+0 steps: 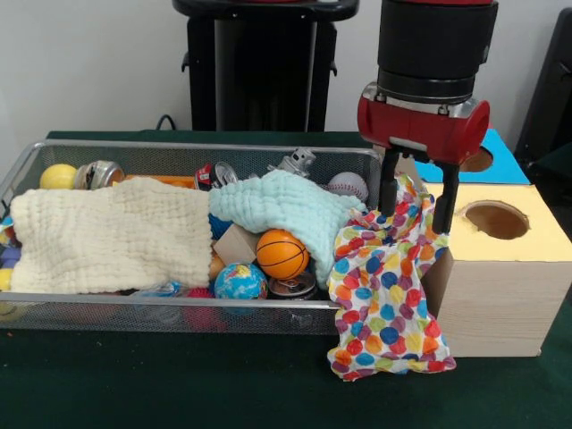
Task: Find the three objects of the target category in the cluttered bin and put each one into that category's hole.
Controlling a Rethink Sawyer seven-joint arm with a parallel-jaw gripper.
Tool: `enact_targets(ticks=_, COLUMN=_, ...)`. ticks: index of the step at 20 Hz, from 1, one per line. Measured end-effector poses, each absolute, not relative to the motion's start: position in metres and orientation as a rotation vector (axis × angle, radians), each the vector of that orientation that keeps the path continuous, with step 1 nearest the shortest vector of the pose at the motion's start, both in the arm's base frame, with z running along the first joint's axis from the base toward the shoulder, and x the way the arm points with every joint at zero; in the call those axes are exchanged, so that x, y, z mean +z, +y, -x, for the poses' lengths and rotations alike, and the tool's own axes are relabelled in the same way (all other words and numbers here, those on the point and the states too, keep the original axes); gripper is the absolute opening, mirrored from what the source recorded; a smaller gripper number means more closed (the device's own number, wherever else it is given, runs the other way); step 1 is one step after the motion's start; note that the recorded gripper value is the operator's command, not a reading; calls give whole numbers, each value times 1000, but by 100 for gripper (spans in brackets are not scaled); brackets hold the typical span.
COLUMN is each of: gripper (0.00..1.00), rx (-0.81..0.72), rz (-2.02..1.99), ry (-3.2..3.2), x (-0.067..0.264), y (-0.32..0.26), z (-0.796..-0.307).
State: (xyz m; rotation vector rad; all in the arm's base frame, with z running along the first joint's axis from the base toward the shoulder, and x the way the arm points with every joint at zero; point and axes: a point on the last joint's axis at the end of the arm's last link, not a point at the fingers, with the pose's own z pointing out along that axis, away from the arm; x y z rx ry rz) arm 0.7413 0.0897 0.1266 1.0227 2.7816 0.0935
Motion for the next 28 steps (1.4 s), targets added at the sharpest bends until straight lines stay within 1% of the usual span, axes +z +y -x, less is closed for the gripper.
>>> enact_targets(ticks=13, gripper=100, rx=120, rz=-928, ry=2743, x=111, y=95, z=-741)
enact_targets(ticks=19, gripper=100, rx=131, rz=-925, ry=2766, x=94, y=94, z=-736)
enact_targets(ticks=23, gripper=100, rx=122, rz=-903, ry=2778, x=77, y=92, z=-727)
enact_targets(ticks=28, gripper=100, rx=151, rz=-908, ry=2790, x=57, y=83, z=-713)
